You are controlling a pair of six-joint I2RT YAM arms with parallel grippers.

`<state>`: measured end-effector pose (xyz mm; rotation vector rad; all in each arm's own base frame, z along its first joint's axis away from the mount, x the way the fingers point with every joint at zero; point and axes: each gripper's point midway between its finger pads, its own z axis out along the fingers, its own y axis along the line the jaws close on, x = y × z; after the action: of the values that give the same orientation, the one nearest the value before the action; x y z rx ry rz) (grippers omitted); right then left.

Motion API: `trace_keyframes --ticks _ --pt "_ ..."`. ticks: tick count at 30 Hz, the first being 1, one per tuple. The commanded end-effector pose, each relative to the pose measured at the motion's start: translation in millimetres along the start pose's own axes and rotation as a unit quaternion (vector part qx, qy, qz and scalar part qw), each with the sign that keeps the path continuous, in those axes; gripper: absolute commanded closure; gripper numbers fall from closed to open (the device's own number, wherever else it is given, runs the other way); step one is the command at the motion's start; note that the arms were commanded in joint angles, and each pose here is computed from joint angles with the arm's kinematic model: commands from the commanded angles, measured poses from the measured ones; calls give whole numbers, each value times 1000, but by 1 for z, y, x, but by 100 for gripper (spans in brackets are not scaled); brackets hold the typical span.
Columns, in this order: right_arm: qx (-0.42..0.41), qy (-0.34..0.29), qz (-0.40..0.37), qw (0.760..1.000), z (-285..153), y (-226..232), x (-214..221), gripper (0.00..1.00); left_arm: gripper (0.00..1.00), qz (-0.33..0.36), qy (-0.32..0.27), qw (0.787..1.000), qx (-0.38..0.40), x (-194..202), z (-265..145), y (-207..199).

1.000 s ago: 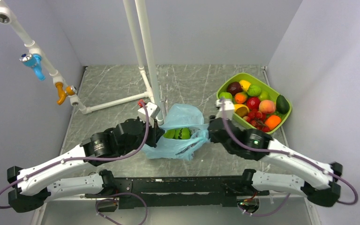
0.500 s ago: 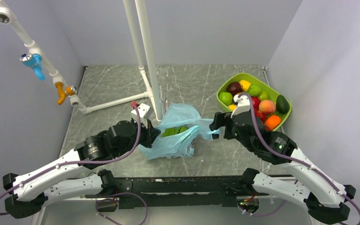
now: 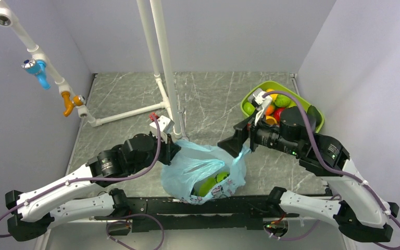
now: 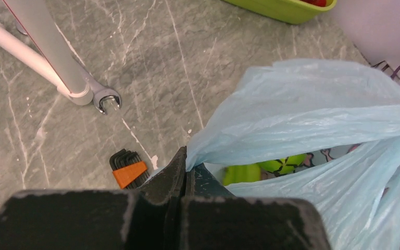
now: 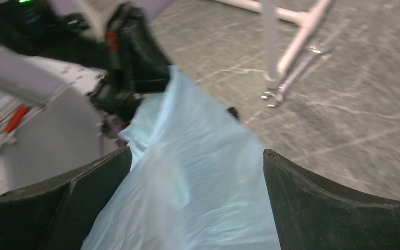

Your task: Take the fake fruits out of the plastic bag

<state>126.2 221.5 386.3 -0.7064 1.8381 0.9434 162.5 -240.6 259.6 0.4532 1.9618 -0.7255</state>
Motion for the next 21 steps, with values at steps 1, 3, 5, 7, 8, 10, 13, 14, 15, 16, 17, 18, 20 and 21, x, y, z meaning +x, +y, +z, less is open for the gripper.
trace_keyframes --ticks 1,3,5,7,8,10,13,14,15,16,17,18,20,21 --pt "196 -40 6 980 -11 -71 -2 0 100 -6 -28 1000 -11 -21 -8 2" --pt "256 -41 9 966 -13 -96 13 1 100 -18 -51 998 -30 -29 -11 9" --pt "286 -39 16 957 -8 -110 27 0 100 -22 -75 997 -27 -44 -15 8" --pt "279 -51 17 959 2 -113 35 0 100 -22 -97 995 -22 -59 -19 5" --pt "280 -57 24 958 7 -115 39 0 100 -23 -107 994 -22 -67 -22 5" --pt "283 -87 48 954 14 -120 42 0 100 -25 -123 992 -28 -81 -27 5" --pt "261 -160 92 948 24 -116 24 0 100 -21 -144 989 -42 -101 -33 8" --pt "255 -181 99 945 25 -115 17 0 100 -19 -146 988 -54 -106 -35 12" --pt "246 -202 101 943 27 -113 7 0 100 -19 -153 986 -64 -114 -40 15" --pt "236 -221 102 941 30 -110 -2 0 100 -14 -155 985 -75 -120 -42 18" --pt "226 -238 106 939 34 -107 -12 0 100 -6 -159 984 -81 -126 -44 21" --pt "205 -255 100 940 39 -100 -23 0 100 2 -160 984 -82 -132 -46 21" --pt "155 -303 89 936 49 -86 -40 0 100 11 -145 986 -79 -137 -47 22" --pt "131 -340 88 927 52 -81 -48 0 100 12 -137 988 -76 -139 -49 22"
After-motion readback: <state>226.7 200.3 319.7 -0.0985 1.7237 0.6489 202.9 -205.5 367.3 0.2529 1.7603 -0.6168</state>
